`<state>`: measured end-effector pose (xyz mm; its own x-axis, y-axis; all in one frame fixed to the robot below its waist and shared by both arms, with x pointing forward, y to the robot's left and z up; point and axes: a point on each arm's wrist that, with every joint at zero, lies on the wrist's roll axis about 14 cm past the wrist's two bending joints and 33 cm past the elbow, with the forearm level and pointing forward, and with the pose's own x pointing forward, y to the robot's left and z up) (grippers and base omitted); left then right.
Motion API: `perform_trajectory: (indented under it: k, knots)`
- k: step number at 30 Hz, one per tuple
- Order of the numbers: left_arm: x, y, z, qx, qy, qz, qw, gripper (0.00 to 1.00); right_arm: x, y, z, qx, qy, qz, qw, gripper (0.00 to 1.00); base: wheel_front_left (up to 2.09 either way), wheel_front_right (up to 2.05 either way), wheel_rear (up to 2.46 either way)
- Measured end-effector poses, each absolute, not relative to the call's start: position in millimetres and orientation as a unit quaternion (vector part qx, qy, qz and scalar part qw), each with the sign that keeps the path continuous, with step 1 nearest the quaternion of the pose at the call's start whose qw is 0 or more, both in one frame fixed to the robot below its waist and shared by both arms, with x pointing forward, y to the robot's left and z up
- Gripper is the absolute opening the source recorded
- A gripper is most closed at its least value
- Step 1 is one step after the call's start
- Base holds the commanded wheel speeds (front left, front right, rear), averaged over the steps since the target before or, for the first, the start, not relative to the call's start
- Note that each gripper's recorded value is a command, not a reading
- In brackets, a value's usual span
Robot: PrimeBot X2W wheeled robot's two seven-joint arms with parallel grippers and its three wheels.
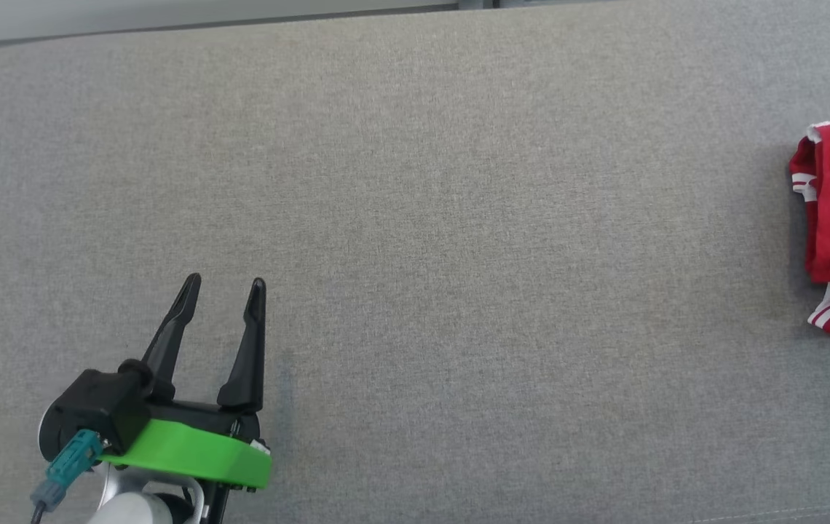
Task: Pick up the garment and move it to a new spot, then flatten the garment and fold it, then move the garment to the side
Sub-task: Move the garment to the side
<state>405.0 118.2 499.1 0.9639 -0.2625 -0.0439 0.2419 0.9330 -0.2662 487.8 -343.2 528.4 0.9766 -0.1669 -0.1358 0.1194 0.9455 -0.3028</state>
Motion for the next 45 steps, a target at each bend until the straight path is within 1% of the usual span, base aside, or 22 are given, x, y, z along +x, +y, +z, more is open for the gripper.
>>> perform_trajectory:
  k: [3, 9, 13, 15, 20, 24, 30, 32, 37, 45]
  knots:
    - [398.0, 131.6, 496.7, -0.125, 0.043, -0.102, 0.986, 1.00, 476.8, -301.9, 542.0, -0.133, 0.036, -0.026, 0.990, 1.00, 0.00, 0.00, 0.00]
    - [382.9, 162.8, 493.9, -0.105, 0.044, -0.051, 0.992, 1.00, 444.9, -232.7, 543.8, -0.107, 0.004, 0.053, 0.993, 1.00, 0.00, 0.00, 0.00]
    - [371.2, 185.2, 491.3, -0.095, 0.041, -0.019, 0.994, 1.00, 431.0, -206.5, 535.2, -0.076, -0.007, 0.077, 0.994, 1.00, 0.00, 0.00, 0.00]
    - [364.0, 189.7, 489.5, -0.094, 0.041, -0.022, 0.994, 1.00, 423.6, -199.3, 527.3, -0.076, -0.009, 0.085, 0.993, 1.00, 0.00, 0.00, 0.00]
    - [344.9, 196.4, 484.6, -0.096, 0.041, -0.036, 0.994, 1.00, 408.0, -190.4, 511.5, -0.056, -0.025, 0.083, 0.995, 1.00, 0.00, 0.00, 0.00]
    - [332.5, 210.1, 491.7, -0.105, 0.020, -0.017, 0.994, 1.00, 401.4, -174.7, 509.3, -0.033, -0.041, 0.079, 0.996, 1.00, 0.00, 0.00, 0.00]
    - [307.2, 222.7, 480.4, -0.104, 0.024, -0.002, 0.994, 1.00, 388.0, -166.3, 495.0, -0.048, -0.022, 0.072, 0.996, 1.00, 0.00, 0.00, 0.00]
    - [303.1, 227.6, 478.2, -0.100, 0.025, 0.004, 0.995, 1.00, 387.6, -166.9, 498.6, -0.063, -0.028, 0.070, 0.995, 1.00, 0.00, 0.00, 0.00]
    - [299.7, 232.0, 476.4, -0.100, 0.021, 0.010, 0.995, 1.00, 377.6, -170.2, 493.6, -0.075, -0.019, 0.065, 0.995, 1.00, 0.00, 0.00, 0.00]
    - [305.5, 225.3, 473.5, -0.107, 0.021, 0.000, 0.994, 1.00, 369.0, -192.4, 495.4, -0.072, -0.019, 0.033, 0.997, 1.00, 0.00, 0.00, 0.00]
